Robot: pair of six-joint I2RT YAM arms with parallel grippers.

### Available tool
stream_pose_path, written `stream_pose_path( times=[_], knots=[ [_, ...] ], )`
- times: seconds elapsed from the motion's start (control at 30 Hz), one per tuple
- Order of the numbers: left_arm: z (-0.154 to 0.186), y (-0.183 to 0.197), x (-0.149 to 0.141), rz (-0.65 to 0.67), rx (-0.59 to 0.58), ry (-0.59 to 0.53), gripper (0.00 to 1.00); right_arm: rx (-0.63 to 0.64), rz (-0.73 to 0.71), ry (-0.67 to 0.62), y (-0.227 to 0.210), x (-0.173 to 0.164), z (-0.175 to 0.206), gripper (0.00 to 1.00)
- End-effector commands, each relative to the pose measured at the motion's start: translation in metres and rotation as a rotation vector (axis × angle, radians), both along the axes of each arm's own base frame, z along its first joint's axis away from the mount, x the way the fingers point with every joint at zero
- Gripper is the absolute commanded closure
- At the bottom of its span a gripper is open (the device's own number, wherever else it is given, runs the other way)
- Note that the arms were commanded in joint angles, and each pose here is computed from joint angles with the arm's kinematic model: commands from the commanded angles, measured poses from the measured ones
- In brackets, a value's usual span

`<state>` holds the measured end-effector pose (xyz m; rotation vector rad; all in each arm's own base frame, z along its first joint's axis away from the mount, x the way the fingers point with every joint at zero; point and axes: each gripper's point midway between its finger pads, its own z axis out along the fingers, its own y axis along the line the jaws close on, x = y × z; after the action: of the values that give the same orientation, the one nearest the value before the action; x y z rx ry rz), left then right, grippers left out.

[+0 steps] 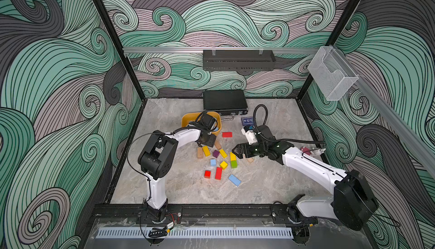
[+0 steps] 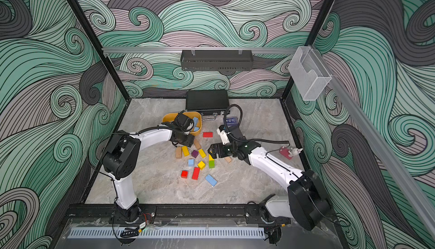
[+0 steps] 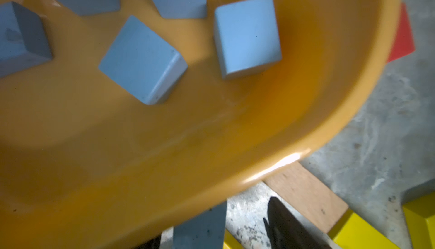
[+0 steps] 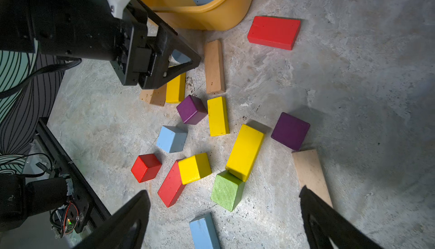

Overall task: Pick out the blue building blocks
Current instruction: Pick up the building block from the center of the board.

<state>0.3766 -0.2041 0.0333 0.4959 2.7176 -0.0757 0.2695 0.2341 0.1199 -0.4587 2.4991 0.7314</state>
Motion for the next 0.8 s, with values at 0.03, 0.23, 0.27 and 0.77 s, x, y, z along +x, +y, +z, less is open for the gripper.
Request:
stream_pose_path(
  times=[0.03,0.23,0.27,0.77],
  knots=[
    [0.002,0.003,0.003,-0.006,0.042,0.005,0.33,-0.011,-0.002,-0.022,0.0,0.009,0.004,0.01],
    [-0.002,0.007,0.004,0.01,0.049,0.015,0.43,-0.013,-0.004,-0.023,0.001,0.011,0.004,0.01],
    [-0.003,0.008,0.004,0.014,0.05,0.017,0.45,-0.013,-0.004,-0.024,0.001,0.011,0.004,0.01],
    [-0.003,0.012,0.004,0.033,0.065,0.038,0.64,-0.011,-0.003,-0.031,-0.001,0.01,0.008,0.01]
  ],
)
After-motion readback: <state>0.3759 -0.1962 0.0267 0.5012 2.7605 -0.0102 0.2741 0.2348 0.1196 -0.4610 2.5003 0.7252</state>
